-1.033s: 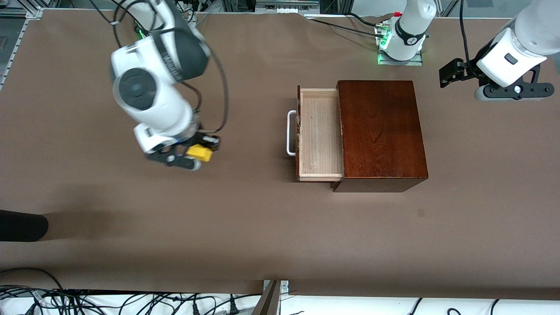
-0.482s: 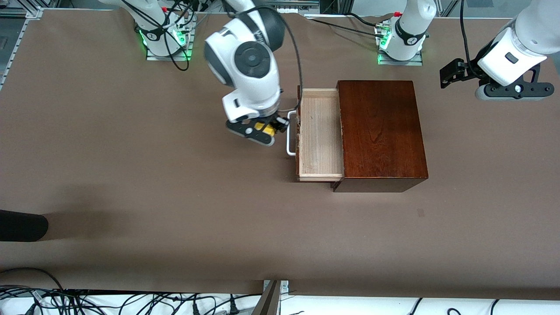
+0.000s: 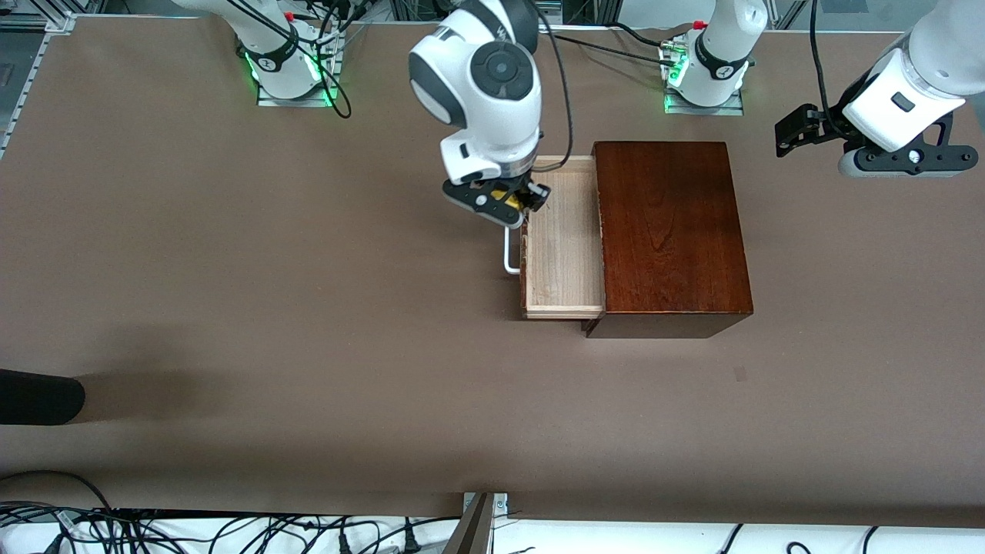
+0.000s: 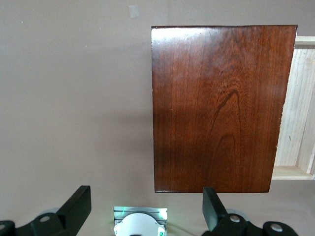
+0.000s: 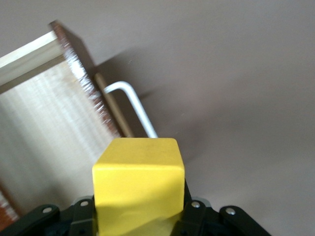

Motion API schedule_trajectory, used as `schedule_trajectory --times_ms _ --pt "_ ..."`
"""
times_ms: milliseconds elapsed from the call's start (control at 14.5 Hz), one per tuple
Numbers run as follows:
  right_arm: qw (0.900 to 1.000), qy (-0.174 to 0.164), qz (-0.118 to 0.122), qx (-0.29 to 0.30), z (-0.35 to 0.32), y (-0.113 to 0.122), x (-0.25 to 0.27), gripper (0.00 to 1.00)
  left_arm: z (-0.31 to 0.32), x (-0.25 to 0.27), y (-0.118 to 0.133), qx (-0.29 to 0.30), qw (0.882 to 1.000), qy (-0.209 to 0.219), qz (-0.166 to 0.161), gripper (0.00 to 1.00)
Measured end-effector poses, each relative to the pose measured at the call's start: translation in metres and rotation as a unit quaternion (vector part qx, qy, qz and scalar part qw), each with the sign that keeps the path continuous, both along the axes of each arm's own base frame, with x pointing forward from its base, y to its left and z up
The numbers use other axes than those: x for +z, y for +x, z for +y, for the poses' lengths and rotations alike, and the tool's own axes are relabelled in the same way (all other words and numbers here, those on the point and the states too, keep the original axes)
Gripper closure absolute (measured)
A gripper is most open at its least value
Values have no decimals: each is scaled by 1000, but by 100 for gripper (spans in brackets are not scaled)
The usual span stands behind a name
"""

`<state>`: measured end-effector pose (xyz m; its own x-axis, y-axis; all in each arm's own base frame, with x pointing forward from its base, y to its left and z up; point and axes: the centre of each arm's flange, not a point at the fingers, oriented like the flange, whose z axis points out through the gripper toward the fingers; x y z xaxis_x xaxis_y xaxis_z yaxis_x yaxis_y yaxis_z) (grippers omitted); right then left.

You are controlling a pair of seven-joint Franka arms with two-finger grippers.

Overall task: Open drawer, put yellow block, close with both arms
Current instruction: 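Carry the yellow cube with the right gripper over the open drawer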

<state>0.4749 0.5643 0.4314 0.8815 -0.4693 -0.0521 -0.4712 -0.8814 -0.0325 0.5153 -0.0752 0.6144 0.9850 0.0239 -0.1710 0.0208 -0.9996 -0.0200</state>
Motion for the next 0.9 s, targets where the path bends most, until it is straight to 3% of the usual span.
schedule_trajectory --times_ms 207,344,413,620,895 --pt "997 29 -15 -71 27 -7 -1 44 11 7 3 11 1000 -1 -11 0" --pt "985 52 -20 -163 36 -1 -9 44 12 7 5 12 1000 -2 -13 0" --pt "973 62 -19 -222 38 2 -11 44 10 6 6 10 1000 -2 -13 0" --pt "916 89 -16 -390 35 18 -12 44 0 2 10 2 1000 -1 -11 0" --pt "861 92 -4 -501 30 28 -17 44 -4 1 14 -2 1000 -1 -12 0"
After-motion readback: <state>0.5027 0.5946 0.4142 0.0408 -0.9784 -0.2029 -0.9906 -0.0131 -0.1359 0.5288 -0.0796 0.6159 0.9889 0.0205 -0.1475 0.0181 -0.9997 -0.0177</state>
